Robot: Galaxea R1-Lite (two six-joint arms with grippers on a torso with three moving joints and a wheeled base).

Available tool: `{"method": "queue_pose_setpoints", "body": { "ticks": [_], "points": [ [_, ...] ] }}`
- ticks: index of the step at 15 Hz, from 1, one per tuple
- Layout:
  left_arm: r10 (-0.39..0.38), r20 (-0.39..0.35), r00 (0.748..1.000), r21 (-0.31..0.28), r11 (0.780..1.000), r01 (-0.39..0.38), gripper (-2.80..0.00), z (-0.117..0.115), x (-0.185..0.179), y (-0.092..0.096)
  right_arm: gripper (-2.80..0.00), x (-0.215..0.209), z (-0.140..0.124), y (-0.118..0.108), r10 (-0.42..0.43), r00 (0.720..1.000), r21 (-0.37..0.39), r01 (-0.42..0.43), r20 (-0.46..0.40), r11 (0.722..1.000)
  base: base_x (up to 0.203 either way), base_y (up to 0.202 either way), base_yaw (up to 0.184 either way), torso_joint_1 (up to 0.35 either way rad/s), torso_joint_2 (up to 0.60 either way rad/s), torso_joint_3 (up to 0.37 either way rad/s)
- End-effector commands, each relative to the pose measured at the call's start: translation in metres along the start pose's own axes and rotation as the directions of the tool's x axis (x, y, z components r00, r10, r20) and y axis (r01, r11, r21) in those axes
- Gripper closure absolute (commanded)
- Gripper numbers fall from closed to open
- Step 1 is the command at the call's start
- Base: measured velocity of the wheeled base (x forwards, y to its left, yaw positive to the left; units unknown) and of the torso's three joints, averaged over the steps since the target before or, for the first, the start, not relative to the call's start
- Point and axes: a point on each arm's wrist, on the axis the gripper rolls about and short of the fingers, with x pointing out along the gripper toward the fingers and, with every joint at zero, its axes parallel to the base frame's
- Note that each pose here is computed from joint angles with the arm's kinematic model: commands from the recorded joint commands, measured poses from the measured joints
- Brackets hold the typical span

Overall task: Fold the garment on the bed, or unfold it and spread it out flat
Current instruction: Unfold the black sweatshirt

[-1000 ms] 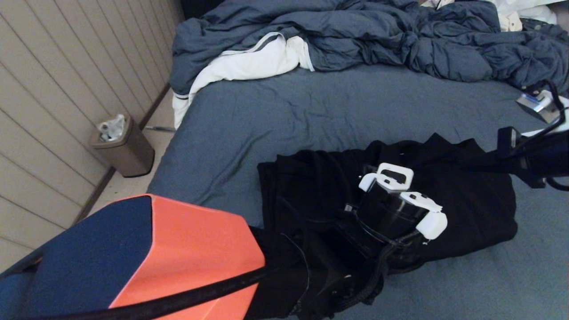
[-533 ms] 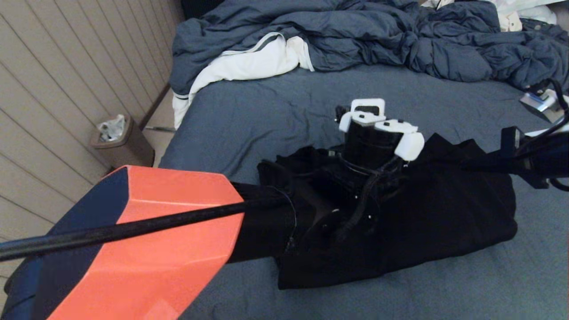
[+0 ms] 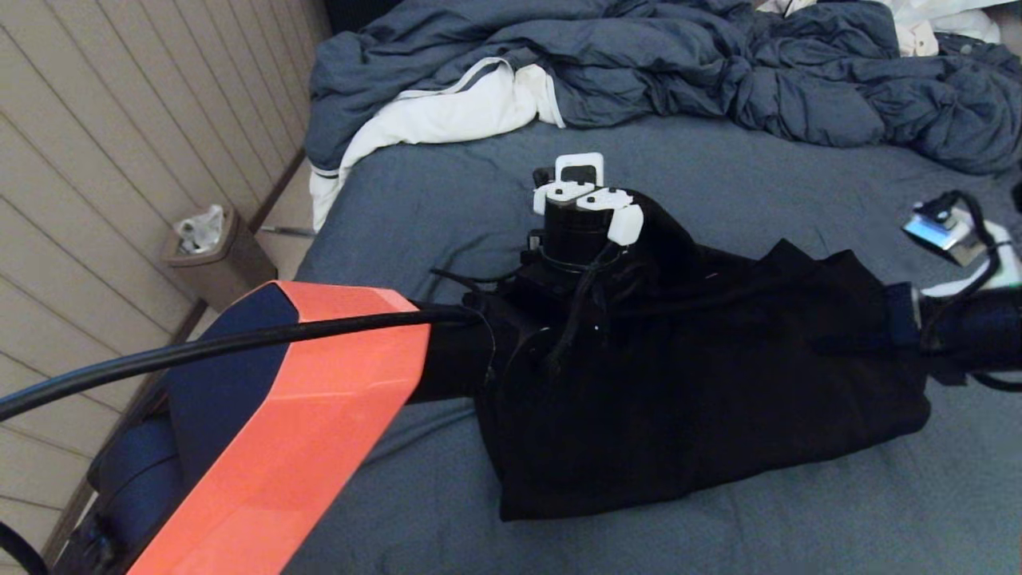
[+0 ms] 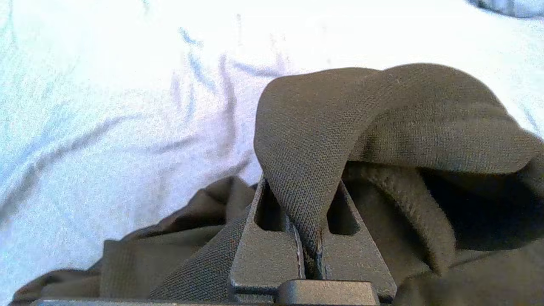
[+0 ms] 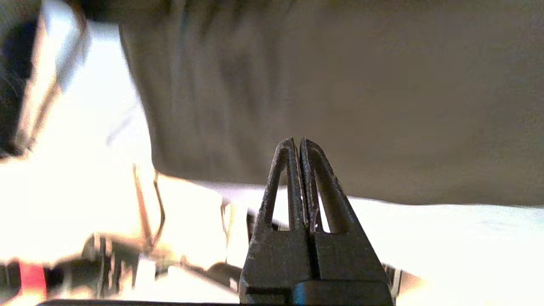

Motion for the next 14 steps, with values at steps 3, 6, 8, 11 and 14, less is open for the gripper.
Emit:
{"method": "queue_pose_setpoints", "body": {
  "ticks": [3,6,8,11,14],
  "points": [
    [0.011,0.024,1.000,0.013,1.000,-0.011,0.00,0.001,0.002,0.002,0.00,0.042,-0.020,0.002,0.084,0.995,-0.087,-0.089,-0.052,0.992,0.000,0.000,0.000,0.000,0.00,0.000],
    [0.023,0.020,1.000,0.018,1.000,-0.023,0.00,-0.002,0.002,0.002,0.00,0.048,-0.020,0.002,0.101,0.994,-0.112,-0.104,-0.030,0.988,0.000,0.000,0.000,0.000,0.00,0.000],
    [0.051,0.022,0.998,0.027,0.998,-0.052,-2.80,-0.002,0.003,0.003,0.00,0.047,-0.020,0.002,0.104,0.994,-0.116,-0.106,-0.027,0.988,0.000,0.000,0.000,0.000,0.00,0.000],
    [0.051,0.036,0.998,0.014,0.999,-0.051,-2.80,0.006,0.000,0.003,0.00,0.047,-0.018,0.004,0.108,0.994,-0.124,-0.110,-0.022,0.986,0.000,0.000,0.000,0.000,0.00,0.000],
    [0.049,0.061,0.997,-0.006,0.999,-0.049,-2.80,0.023,-0.005,0.003,0.00,0.047,-0.017,0.006,0.116,0.993,-0.129,-0.118,-0.022,0.984,0.000,0.000,0.000,0.000,0.00,0.000]
  ]
}}
